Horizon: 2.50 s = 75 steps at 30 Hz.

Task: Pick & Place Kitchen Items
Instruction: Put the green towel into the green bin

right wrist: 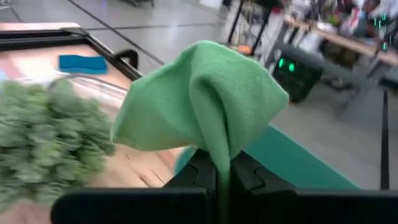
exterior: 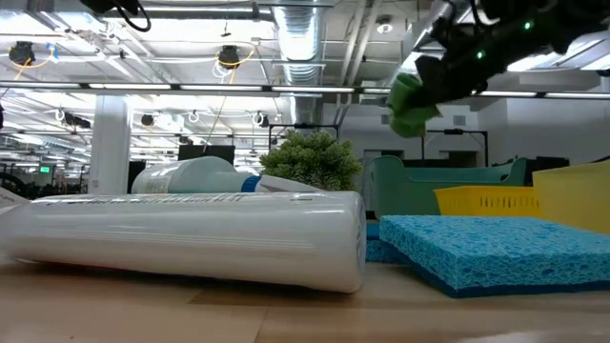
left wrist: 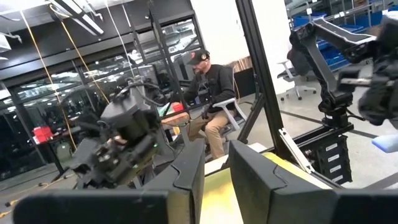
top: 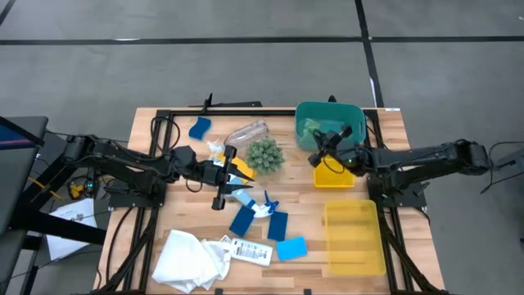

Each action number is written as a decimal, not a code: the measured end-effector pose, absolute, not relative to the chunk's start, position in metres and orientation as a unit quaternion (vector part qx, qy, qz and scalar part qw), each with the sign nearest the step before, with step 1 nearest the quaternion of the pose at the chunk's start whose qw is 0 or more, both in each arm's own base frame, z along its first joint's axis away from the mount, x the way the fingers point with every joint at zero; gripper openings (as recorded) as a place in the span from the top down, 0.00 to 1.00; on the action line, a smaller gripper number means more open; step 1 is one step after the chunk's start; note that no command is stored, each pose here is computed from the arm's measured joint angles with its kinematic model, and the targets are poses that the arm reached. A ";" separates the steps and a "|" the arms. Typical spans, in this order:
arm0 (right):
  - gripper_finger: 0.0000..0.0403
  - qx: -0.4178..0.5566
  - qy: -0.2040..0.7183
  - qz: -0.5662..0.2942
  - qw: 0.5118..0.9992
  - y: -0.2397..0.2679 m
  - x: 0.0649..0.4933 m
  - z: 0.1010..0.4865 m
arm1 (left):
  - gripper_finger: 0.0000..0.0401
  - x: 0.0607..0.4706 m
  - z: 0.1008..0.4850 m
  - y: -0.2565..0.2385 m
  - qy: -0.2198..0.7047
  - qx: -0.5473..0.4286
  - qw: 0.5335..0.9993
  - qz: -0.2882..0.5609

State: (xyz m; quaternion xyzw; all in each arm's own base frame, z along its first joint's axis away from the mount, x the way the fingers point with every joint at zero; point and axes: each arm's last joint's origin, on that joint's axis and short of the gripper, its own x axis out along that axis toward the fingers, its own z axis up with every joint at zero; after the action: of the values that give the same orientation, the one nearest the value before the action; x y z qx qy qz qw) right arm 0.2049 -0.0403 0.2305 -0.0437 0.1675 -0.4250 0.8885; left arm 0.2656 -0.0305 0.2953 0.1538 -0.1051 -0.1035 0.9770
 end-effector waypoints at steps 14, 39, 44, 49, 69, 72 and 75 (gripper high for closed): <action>0.99 0.031 0.204 -0.503 0.839 -0.080 0.172 0.210 | 0.82 0.266 0.295 -0.030 -0.104 0.154 0.977 -0.102; 0.99 0.074 0.256 -0.580 0.770 -0.098 0.126 0.210 | 0.82 0.266 0.294 -0.030 -0.096 0.154 0.978 -0.099; 0.99 0.092 0.267 -0.582 0.762 -0.100 0.122 0.207 | 0.82 0.266 0.294 -0.030 -0.096 0.154 0.979 -0.099; 0.99 0.094 0.271 -0.588 0.756 -0.102 0.120 0.206 | 0.82 0.266 0.294 -0.030 -0.096 0.153 0.979 -0.099; 0.97 0.090 0.273 -0.587 0.757 -0.102 0.120 0.206 | 0.82 0.266 0.294 -0.030 -0.096 0.153 0.979 -0.099; 0.97 0.089 0.274 -0.587 0.756 -0.102 0.120 0.206 | 0.82 0.266 0.294 -0.030 -0.096 0.153 0.979 -0.099; 0.97 0.089 0.274 -0.588 0.756 -0.102 0.120 0.206 | 0.82 0.266 0.294 -0.030 -0.096 0.153 0.978 -0.099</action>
State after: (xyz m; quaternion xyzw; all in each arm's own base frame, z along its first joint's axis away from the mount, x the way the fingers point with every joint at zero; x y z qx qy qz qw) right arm 0.1200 -0.1019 0.2061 0.0889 0.2739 -0.5876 0.7562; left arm 0.2660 -0.0302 0.2939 0.1535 -0.0959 -0.0989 0.9785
